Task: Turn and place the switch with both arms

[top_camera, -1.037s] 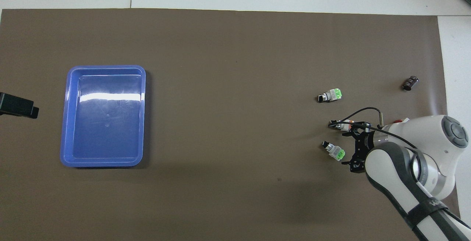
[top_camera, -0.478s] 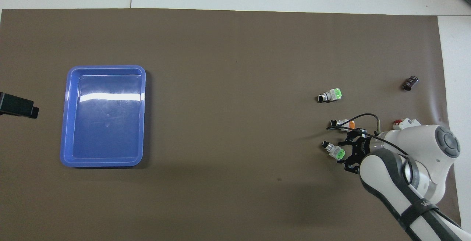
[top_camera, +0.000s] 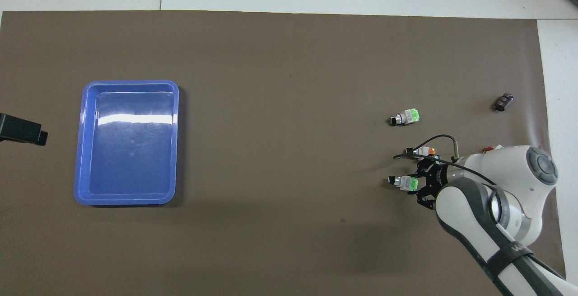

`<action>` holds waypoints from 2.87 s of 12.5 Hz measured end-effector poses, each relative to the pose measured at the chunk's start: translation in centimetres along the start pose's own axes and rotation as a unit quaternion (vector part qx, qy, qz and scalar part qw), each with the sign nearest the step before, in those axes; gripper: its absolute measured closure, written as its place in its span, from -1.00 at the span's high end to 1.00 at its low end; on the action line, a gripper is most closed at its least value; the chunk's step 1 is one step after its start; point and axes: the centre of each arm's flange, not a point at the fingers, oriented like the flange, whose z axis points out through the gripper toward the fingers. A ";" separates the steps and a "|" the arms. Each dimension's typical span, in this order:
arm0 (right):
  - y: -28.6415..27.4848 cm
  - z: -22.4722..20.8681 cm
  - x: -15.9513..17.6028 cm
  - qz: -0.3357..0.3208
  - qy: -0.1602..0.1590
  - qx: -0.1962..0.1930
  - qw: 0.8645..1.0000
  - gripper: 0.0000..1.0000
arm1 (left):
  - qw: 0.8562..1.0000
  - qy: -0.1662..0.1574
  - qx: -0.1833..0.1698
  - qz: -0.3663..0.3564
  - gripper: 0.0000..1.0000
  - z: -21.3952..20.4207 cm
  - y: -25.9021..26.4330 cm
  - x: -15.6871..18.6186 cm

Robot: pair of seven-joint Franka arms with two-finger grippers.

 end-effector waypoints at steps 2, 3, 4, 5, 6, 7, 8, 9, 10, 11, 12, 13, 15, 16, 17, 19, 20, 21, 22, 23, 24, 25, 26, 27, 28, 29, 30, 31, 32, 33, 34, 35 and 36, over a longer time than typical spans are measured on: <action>-0.5 -1.4 -1.0 -0.094 -0.013 -0.022 0.995 -0.15 | 1.000 0.000 0.000 0.000 1.00 0.0 0.0 0.0; -0.8 -2.5 -1.5 -0.122 -0.020 -0.028 0.992 -0.15 | 1.000 0.000 0.000 0.000 1.00 0.0 0.0 0.0; -1.2 -4.0 -2.2 -0.138 -0.027 -0.032 0.989 -0.15 | 1.000 0.000 0.000 0.001 1.00 0.0 0.1 0.0; -1.4 -6.2 -3.3 -0.150 -0.040 -0.033 0.987 -0.15 | 1.000 0.000 0.000 0.002 1.00 0.0 0.2 0.0; -1.4 -8.6 -4.6 -0.156 -0.061 -0.031 0.985 -0.15 | 1.000 0.000 0.000 0.002 1.00 0.0 0.3 0.0; -1.5 -11.2 -6.1 -0.162 -0.086 -0.023 0.983 -0.15 | 1.000 -0.001 0.000 0.001 1.00 0.0 0.2 0.0; -1.6 -13.6 -7.8 -0.172 -0.111 -0.013 0.979 -0.15 | 1.000 -0.004 0.000 -0.001 1.00 0.1 0.1 -0.1; -1.7 -15.3 -9.9 -0.178 -0.139 -0.002 0.974 -0.15 | 1.000 -0.008 -0.001 -0.001 1.00 0.3 0.1 -0.2; -1.9 -16.5 -12.2 -0.177 -0.166 0.010 0.970 -0.15 | 1.000 -0.011 -0.001 0.000 1.00 0.6 0.3 -0.4; -2.2 -17.2 -14.4 -0.174 -0.185 0.014 0.967 -0.15 | 1.000 -0.015 -0.001 0.003 1.00 0.9 0.7 -0.6; -2.5 -17.6 -16.3 -0.171 -0.200 0.016 0.965 -0.15 | 1.000 -0.020 -0.001 0.004 1.00 1.3 1.4 -0.8; -3.0 -17.9 -18.1 -0.163 -0.217 0.021 0.962 -0.15 | 1.000 -0.024 -0.001 -0.002 1.00 1.6 2.9 -1.0; -3.8 -17.9 -21.0 -0.142 -0.236 0.039 0.961 -0.15 | 0.999 -0.029 -0.021 -0.014 1.00 2.1 6.8 -1.3; -3.8 -17.4 -23.0 -0.130 -0.239 0.044 0.961 -0.15 | 0.998 -0.032 -0.050 -0.024 0.97 2.0 8.7 -1.4; -3.7 -17.2 -25.0 -0.122 -0.244 0.046 0.961 -0.15 | 0.995 -0.035 -0.080 -0.041 0.93 1.9 10.0 -1.5; -3.5 -17.8 -29.1 -0.132 -0.260 0.057 0.955 -0.15 | 0.985 -0.034 -0.146 -0.089 0.81 1.3 11.7 -1.3; -3.4 -18.4 -31.3 -0.131 -0.274 0.077 0.950 -0.15 | 0.977 -0.033 -0.177 -0.118 0.82 1.2 12.5 -1.1; -3.4 -18.4 -33.4 -0.125 -0.284 0.095 0.946 -0.15 | 0.968 -0.034 -0.202 -0.148 0.81 1.2 13.4 -0.9; -3.1 -17.8 -35.2 -0.125 -0.287 0.100 0.944 -0.15 | 0.956 -0.037 -0.227 -0.181 0.78 1.3 14.4 -0.7; -2.7 -16.9 -36.3 -0.130 -0.286 0.095 0.945 -0.15 | 0.944 -0.044 -0.250 -0.211 0.77 1.5 15.3 -0.6; -2.3 -16.0 -37.1 -0.135 -0.284 0.088 0.945 -0.15 | 0.931 -0.056 -0.272 -0.236 0.75 1.5 16.0 -0.6; -2.1 -15.6 -37.5 -0.139 -0.283 0.083 0.945 -0.15 | 0.918 -0.069 -0.292 -0.258 0.72 1.4 16.3 -0.7; -2.0 -15.4 -37.7 -0.142 -0.283 0.082 0.945 -0.15 | 0.906 -0.078 -0.310 -0.278 0.48 1.1 16.4 -0.7; -1.9 -15.3 -37.9 -0.145 -0.282 0.082 0.945 -0.15 | 0.893 -0.084 -0.325 -0.300 0.16 0.9 16.3 -0.7; -1.6 -15.1 -38.3 -0.150 -0.282 0.079 0.944 -0.15 | 0.879 -0.084 -0.338 -0.325 0.00 1.0 16.1 -0.4; -1.2 -14.9 -38.7 -0.154 -0.282 0.076 0.944 -0.15 | 0.864 -0.081 -0.351 -0.351 0.00 1.4 16.0 -0.2; -1.0 -14.7 -39.0 -0.157 -0.281 0.074 0.944 -0.15 | 0.854 -0.081 -0.359 -0.367 0.00 2.2 15.8 -0.3; -0.9 -14.7 -39.1 -0.158 -0.281 0.074 0.944 -0.15 | 0.849 -0.083 -0.360 -0.377 0.00 3.1 15.7 -0.6; -0.9 -14.7 -39.1 -0.158 -0.281 0.074 0.944 -0.15 | 0.847 -0.086 -0.359 -0.382 0.02 3.6 15.6 -1.0; -0.9 -14.7 -39.1 -0.158 -0.281 0.074 0.944 -0.15 | 0.846 -0.089 -0.357 -0.385 0.03 4.0 15.5 -1.4; -1.0 -14.7 -39.0 -0.156 -0.281 0.074 0.944 -0.15 | 0.846 -0.090 -0.357 -0.387 0.03 4.1 15.5 -1.8; -1.1 -14.8 -38.9 -0.150 -0.282 0.074 0.945 -0.15 | 0.845 -0.091 -0.356 -0.389 0.03 4.1 15.4 -2.0; -1.2 -14.9 -38.7 -0.139 -0.282 0.073 0.946 -0.15 | 0.843 -0.092 -0.356 -0.392 0.02 4.2 15.4 -2.2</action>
